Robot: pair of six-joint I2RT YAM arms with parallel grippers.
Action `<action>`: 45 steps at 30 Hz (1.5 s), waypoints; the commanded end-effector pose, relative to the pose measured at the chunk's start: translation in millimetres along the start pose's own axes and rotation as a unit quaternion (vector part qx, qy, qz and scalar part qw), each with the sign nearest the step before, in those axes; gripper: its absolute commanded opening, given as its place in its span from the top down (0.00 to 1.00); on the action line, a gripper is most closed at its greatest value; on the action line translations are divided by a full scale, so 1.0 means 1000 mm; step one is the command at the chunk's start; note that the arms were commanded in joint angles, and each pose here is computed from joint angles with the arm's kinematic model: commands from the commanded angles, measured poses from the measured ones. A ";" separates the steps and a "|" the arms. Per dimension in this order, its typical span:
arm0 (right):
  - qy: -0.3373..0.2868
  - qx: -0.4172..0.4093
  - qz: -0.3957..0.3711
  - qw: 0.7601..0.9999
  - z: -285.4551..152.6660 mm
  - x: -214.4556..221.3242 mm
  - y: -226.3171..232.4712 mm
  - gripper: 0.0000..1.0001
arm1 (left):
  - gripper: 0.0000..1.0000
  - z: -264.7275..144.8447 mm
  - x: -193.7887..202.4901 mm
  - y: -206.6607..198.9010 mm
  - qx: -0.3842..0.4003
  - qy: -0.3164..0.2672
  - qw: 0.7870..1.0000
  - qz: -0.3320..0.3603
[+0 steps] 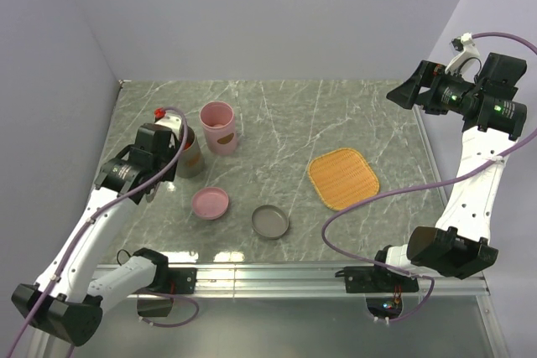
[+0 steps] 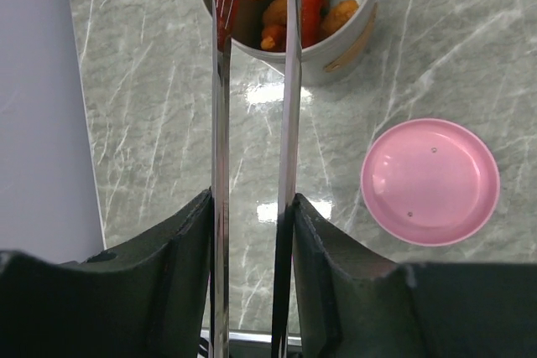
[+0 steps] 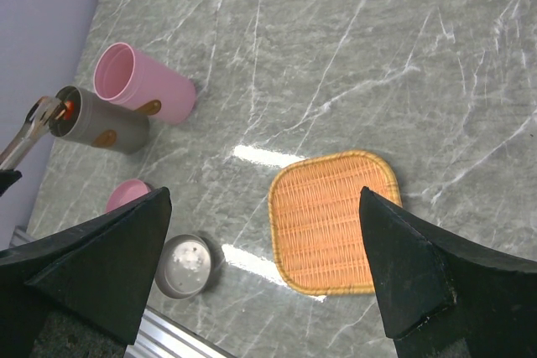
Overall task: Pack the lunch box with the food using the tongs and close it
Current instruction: Place the food into the lunch box, then put down the clamp
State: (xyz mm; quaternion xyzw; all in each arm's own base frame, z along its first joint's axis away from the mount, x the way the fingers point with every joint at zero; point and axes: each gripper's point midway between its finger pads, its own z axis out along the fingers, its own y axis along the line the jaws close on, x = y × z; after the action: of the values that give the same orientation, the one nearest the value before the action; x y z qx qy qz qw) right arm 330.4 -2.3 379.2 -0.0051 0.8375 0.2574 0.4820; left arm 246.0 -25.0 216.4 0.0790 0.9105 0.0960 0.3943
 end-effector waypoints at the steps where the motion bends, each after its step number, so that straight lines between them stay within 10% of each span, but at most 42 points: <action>1: -0.014 -0.003 -0.013 1.000 -0.005 -0.006 0.003 0.00 | 0.56 0.002 -0.017 0.003 0.004 -0.025 1.000 -0.002; 21: -0.012 -0.010 -0.007 1.000 -0.002 -0.006 0.003 0.00 | 0.52 -0.060 -0.106 -0.017 0.131 -0.136 0.982 0.020; 28: -0.014 -0.007 -0.006 1.000 -0.001 -0.011 0.001 0.00 | 0.48 -0.078 -0.155 -0.089 0.285 -0.239 0.926 0.071; 45: -0.017 -0.001 -0.017 1.000 0.000 -0.019 -0.003 0.00 | 0.48 -0.036 -0.155 -0.361 0.471 -0.244 0.831 0.167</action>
State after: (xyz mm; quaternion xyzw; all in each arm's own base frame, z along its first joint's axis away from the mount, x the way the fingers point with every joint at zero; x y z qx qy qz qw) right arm 338.9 -6.1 376.3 -0.0021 0.8400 0.2593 0.4766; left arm 290.5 -372.2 225.8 0.4346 0.7407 -0.2558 0.4439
